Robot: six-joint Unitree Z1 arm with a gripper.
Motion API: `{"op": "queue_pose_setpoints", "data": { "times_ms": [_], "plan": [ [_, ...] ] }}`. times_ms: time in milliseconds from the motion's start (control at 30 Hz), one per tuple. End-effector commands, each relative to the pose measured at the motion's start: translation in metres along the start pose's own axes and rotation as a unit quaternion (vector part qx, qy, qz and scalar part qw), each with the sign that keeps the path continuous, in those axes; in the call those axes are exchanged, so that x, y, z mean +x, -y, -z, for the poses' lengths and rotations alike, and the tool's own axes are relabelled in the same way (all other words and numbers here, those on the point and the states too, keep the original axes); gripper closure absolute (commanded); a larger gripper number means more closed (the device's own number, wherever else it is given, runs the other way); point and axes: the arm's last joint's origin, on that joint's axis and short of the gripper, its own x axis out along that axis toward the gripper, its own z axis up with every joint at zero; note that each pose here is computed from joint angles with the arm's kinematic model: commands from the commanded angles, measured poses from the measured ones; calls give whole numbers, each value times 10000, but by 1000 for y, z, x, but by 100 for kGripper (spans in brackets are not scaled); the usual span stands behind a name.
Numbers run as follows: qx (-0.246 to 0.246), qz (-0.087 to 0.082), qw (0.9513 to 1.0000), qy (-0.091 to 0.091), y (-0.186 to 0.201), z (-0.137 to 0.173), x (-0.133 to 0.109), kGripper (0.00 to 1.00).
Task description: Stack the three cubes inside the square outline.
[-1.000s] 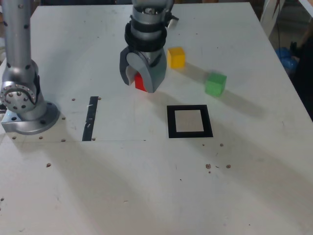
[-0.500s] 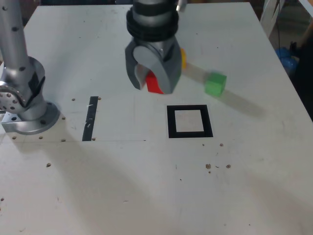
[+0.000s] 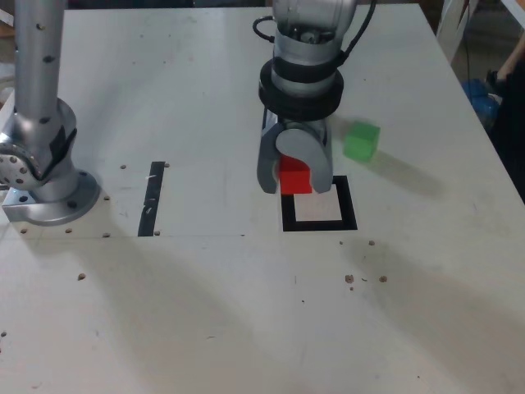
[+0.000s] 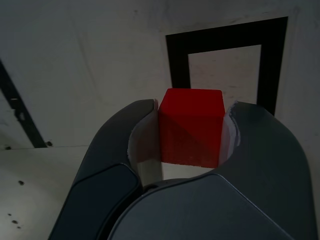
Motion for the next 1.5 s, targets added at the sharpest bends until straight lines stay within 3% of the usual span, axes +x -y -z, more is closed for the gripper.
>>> {"op": "queue_pose_setpoints", "data": {
  "times_ms": [0,933,1067,1267,1467],
  "plan": [
    [-7,6,10000,-1,1,-4,3,83],
    [325,-97,9994,-44,3,-34,33,74],
    [418,-56,9991,-62,2,-37,37,60],
    [603,-76,9981,-47,1,-36,32,21],
    [652,-212,9976,-124,-3,-25,17,7]
  ]
}}
